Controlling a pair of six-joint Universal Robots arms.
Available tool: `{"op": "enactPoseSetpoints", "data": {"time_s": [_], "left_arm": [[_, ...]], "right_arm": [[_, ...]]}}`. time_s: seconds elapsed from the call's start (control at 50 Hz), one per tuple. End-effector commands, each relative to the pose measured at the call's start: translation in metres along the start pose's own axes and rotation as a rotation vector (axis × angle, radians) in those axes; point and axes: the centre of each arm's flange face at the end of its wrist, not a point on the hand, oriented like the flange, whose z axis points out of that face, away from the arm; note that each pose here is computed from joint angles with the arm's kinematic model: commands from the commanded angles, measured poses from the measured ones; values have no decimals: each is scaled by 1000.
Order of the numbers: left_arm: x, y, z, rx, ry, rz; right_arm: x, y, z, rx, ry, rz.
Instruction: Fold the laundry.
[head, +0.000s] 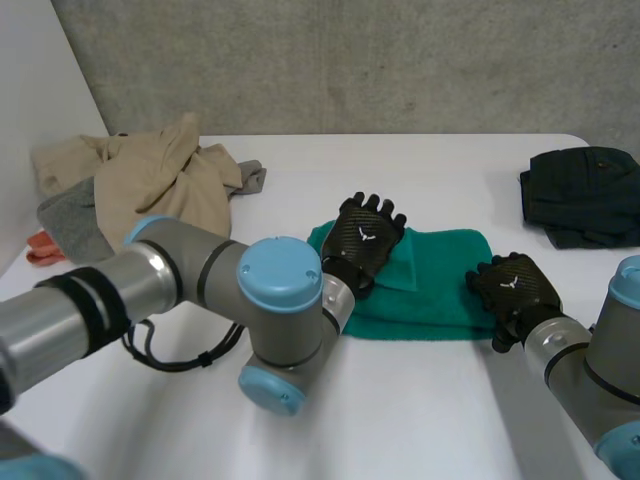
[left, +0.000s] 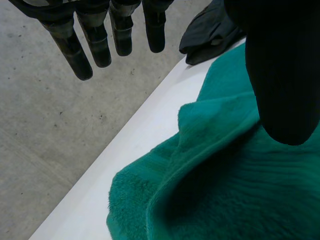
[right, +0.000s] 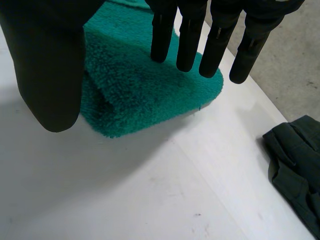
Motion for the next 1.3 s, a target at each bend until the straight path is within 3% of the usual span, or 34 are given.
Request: {"op": "enactPoseSetpoints", "data": {"time_s": [0.02, 0.06, 0.08, 0.14, 0.32, 0.5, 0.58, 0.68, 0.76, 0.8, 0.86, 0.94, 1.0, 1.08, 1.14, 1.22, 1.26, 1.3], "left_arm": [[-42, 25, 45, 18, -162, -6], [-69, 29, 56, 11, -272, -9], [-98, 39, 62, -23, -390, -11], [-118, 48, 61, -83, -484, -8], [-82, 28, 19, -199, -303, -5], [-65, 6, -16, -213, -226, -17], [-69, -3, -34, -225, -219, -17], [-74, -14, -55, -231, -217, -17], [-80, -23, -69, -223, -219, -18], [-82, -26, -75, -221, -223, -22], [-87, -29, -82, -214, -233, -37], [-93, -30, -86, -205, -254, -70], [-94, -29, -86, -196, -263, -102], [-97, -30, -83, -172, -280, -130], [-100, -35, -77, -124, -287, -144], [-100, -51, -63, -18, -263, -152], [-97, -55, -57, 16, -240, -156], [-88, -59, -46, 59, -195, -175]], "right_arm": [[-1, 0, -1, -2, -2, 0], [-1, 0, 0, -2, 0, 0], [-1, 0, 0, -2, 0, 0], [-1, 0, 0, -4, 2, 0], [1, 0, 1, 0, 11, -1], [10, -2, 4, 1, 65, -24], [20, -5, 5, -15, 123, -113], [38, -21, 12, -3, 224, -369], [35, -51, 19, 123, 275, -517], [14, -72, 17, 242, 247, -562], [-52, -105, 1, 514, 63, -614], [-102, -93, -8, 614, -154, -637], [-115, -84, -12, 616, -224, -635], [-110, -80, -12, 549, -236, -552], [-91, -89, -12, 508, -219, -362], [-23, -112, -12, 504, -120, -10], [4, -116, -12, 486, -118, 203], [13, -118, -11, 464, -147, 321]]}}
